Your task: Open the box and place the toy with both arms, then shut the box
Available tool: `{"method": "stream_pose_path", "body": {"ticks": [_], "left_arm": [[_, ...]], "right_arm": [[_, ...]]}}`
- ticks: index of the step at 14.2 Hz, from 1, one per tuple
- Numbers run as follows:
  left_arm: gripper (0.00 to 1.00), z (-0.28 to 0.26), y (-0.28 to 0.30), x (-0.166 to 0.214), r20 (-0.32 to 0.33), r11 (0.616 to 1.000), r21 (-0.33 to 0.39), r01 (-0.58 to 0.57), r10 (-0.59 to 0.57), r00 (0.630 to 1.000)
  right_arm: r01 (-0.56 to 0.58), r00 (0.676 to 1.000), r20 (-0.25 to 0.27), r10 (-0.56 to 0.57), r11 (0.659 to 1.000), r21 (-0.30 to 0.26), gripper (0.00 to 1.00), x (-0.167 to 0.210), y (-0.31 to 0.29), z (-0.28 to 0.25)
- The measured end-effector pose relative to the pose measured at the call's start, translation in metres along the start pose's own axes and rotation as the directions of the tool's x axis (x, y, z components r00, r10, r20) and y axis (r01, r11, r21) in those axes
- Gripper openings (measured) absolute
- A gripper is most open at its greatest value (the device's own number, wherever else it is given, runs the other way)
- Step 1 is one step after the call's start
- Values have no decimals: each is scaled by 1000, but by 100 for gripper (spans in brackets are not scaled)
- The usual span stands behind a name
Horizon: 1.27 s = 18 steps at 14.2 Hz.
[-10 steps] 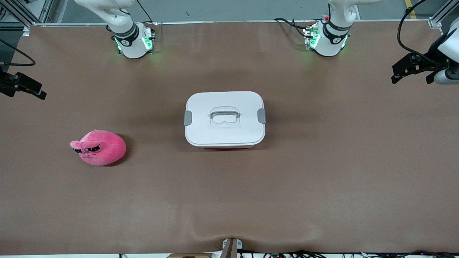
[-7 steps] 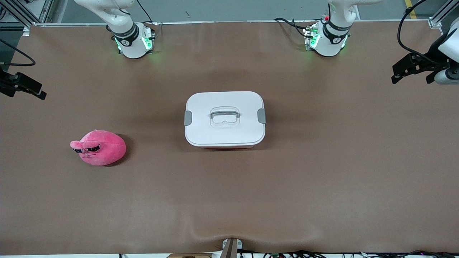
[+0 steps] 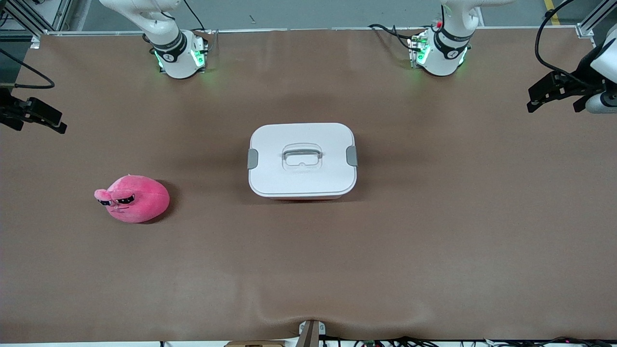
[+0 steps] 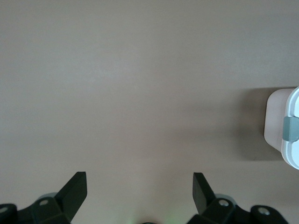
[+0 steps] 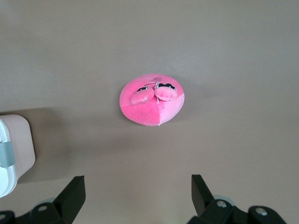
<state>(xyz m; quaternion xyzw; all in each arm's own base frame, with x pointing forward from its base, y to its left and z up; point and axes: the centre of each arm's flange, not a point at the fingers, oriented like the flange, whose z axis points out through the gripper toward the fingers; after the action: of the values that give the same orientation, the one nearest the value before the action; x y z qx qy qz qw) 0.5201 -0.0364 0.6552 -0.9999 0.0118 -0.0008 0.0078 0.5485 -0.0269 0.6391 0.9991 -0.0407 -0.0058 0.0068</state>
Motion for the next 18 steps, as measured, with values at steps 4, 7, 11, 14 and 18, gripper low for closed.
{"method": "stream_pose_path", "body": {"ticks": [4,7,11,14,18], "left_arm": [[100,0,-1,0,-1,1000,0,2,-2,1000],[100,0,-1,0,1,1000,0,2,-2,1000],[100,3,-3,1,12,1000,0,6,-6,1000],[100,6,-4,2,24,1000,0,9,-9,1000],[100,11,1,0,52,996,6,85,-86,995]], "right_arm": [[7,1000,12,-7,1000,-2,100,1,-4,5],[6,1000,17,-6,1000,-3,100,2,-3,8],[6,1000,21,-6,1000,-4,100,2,-3,10],[6,1000,31,-6,1000,-4,100,5,-3,21],[9,1000,24,-9,1000,-4,100,16,-5,42]]}}
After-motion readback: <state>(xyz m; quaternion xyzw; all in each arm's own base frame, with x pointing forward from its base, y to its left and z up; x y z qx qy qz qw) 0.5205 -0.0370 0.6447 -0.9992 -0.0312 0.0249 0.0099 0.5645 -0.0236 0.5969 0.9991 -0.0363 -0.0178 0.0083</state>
